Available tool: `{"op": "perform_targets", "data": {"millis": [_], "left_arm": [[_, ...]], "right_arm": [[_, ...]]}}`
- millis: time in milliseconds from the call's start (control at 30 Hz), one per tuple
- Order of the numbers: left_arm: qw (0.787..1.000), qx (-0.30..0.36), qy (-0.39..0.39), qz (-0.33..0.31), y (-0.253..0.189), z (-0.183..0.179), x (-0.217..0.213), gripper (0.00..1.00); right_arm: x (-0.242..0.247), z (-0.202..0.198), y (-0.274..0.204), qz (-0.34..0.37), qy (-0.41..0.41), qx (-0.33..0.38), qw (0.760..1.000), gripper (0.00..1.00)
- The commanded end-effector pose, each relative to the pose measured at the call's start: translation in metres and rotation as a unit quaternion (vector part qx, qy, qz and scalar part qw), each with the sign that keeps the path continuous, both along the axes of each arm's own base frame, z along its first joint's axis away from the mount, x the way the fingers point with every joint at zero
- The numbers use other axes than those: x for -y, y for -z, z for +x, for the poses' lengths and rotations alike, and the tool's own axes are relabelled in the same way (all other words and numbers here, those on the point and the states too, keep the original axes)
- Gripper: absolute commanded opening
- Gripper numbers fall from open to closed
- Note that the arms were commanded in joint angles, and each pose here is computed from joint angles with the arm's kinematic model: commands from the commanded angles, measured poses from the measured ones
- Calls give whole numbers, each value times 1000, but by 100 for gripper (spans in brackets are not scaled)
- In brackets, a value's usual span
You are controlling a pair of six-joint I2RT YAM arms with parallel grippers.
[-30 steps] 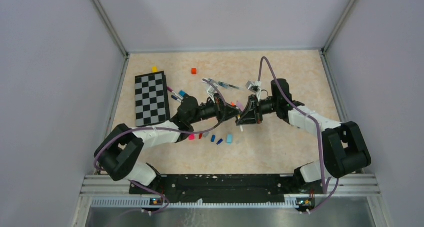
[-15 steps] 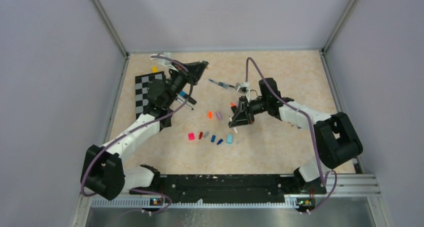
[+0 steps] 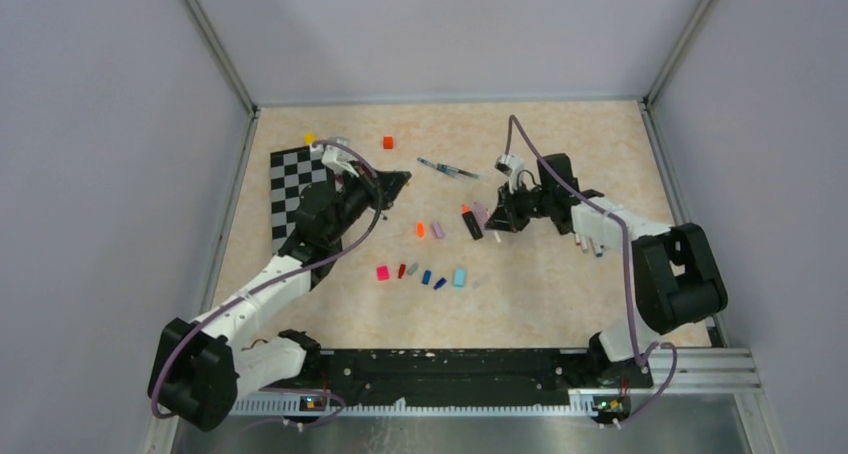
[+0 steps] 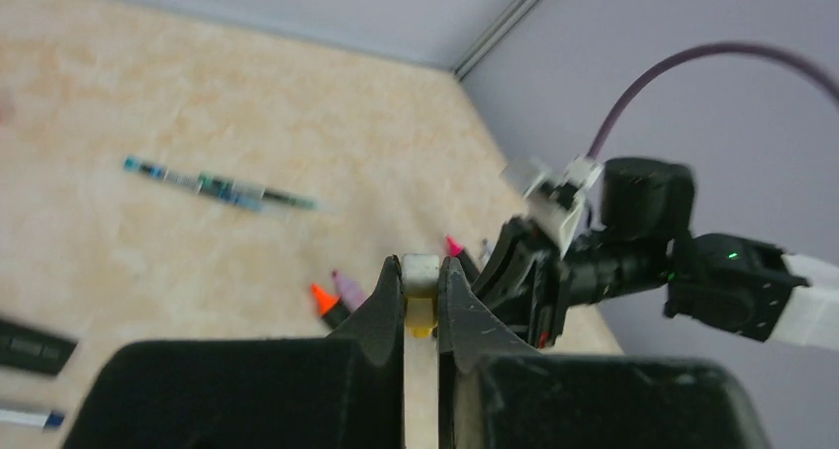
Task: Open the pen caps
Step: Open the pen cap from the pen, then place the pen at the center of the board.
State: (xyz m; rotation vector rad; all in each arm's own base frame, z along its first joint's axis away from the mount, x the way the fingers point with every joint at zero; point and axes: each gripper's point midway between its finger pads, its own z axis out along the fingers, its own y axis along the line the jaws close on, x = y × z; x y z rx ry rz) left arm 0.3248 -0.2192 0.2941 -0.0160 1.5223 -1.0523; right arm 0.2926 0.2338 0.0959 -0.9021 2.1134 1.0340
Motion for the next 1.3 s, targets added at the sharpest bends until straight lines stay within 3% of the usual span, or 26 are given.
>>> {"op": "perform_targets", "data": {"millis": [0, 167, 300, 833, 1267], "left_arm": [[990, -131, -14, 48, 63, -9, -6, 0], [971, -220, -46, 81, 104, -8, -6, 0], [963, -252, -48, 85, 122, -8, 5, 0], [950, -276, -20, 148, 165, -6, 70, 0], [933, -301, -10, 196, 198, 11, 97, 2]], "right_arm": [[37, 57, -6, -65, 128, 53, 988, 0], [51, 68, 9, -79, 164, 25, 983, 0], [57, 74, 17, -82, 181, 8, 980, 2], [46, 76, 45, -57, 183, -83, 978, 9], [42, 76, 39, -53, 170, -88, 980, 23]]}}
